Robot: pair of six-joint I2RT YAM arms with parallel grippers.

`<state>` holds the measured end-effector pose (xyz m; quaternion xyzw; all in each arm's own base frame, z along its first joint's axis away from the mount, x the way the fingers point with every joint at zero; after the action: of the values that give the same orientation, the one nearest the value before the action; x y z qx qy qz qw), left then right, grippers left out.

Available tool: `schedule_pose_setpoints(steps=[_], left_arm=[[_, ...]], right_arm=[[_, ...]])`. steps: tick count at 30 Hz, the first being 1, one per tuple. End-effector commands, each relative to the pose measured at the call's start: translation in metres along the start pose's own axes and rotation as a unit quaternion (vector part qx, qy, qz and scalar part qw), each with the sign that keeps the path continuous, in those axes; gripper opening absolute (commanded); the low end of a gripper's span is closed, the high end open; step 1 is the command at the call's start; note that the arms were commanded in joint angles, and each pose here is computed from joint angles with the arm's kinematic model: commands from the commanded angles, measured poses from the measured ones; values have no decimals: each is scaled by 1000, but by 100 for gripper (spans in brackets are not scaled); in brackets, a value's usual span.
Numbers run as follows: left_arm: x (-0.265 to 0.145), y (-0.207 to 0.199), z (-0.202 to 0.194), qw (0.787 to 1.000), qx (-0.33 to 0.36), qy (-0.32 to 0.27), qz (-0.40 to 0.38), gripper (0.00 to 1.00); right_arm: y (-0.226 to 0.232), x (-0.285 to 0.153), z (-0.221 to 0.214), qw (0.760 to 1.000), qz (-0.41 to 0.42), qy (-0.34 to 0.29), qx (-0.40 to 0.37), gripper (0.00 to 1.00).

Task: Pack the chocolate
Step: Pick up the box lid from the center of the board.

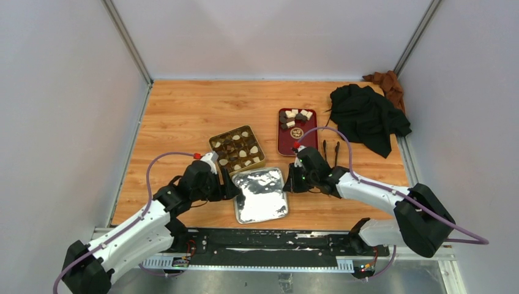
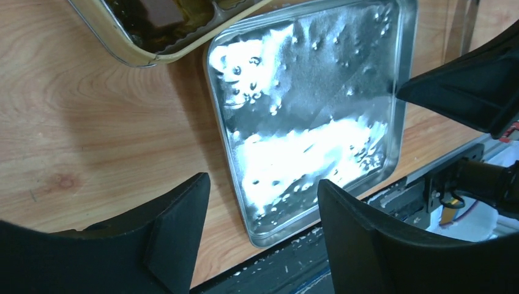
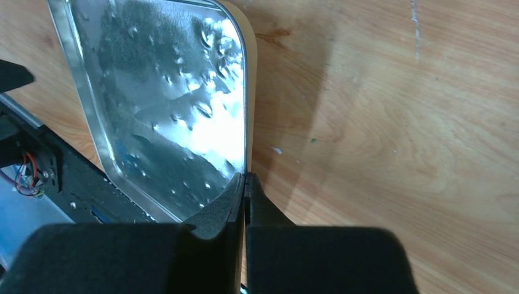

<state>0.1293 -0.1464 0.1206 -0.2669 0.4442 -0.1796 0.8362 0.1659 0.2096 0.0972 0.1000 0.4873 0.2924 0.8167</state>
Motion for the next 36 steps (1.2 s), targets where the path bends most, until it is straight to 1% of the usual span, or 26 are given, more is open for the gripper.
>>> schedule_pose_setpoints(steps=[1,3,5,7,15,20,25,30,32,35,36], left_arm=[[13,1,-1,1000,7,-5,11,66],[14,5,2,999,15,-13,29,58],[15,10,3,999,20,-18,45,53],[17,15,4,998,23,-23,60,51],[34,24,-8,996,28,8,80,46],[41,25,-10,996,33,17,80,38],[46,23,-13,997,34,24,66,28],[49,22,-17,998,26,28,52,10],[49,23,-18,998,26,28,51,0],[47,22,-17,998,29,22,47,0],[46,22,-17,999,30,17,42,0]], right_arm=[[6,1,4,999,31,-12,1,0],[5,0,4,999,30,-12,1,0],[5,0,3,1000,28,-10,1,0],[4,-1,2,1000,27,-9,0,0],[4,1,3,1000,26,-5,-1,0],[4,2,3,1000,27,-3,-2,0],[4,3,2,1000,27,-1,-1,0],[4,3,2,1000,28,-3,-2,0],[4,3,2,1000,27,-4,-2,0],[4,2,2,1000,27,-6,-1,1],[3,2,2,1000,27,-5,-1,6]])
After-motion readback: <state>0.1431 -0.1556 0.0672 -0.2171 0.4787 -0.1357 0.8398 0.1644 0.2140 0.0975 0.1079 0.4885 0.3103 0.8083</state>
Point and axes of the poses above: each gripper's point midway between its finger pads, its own x axis out along the fingers, its own y axis along the line the jaws close on, z = x × y, the point moved 6 cm from there along -x, back along the fingers, and after that the axes turned 4 degrees about -x, right-handed, at the moved point
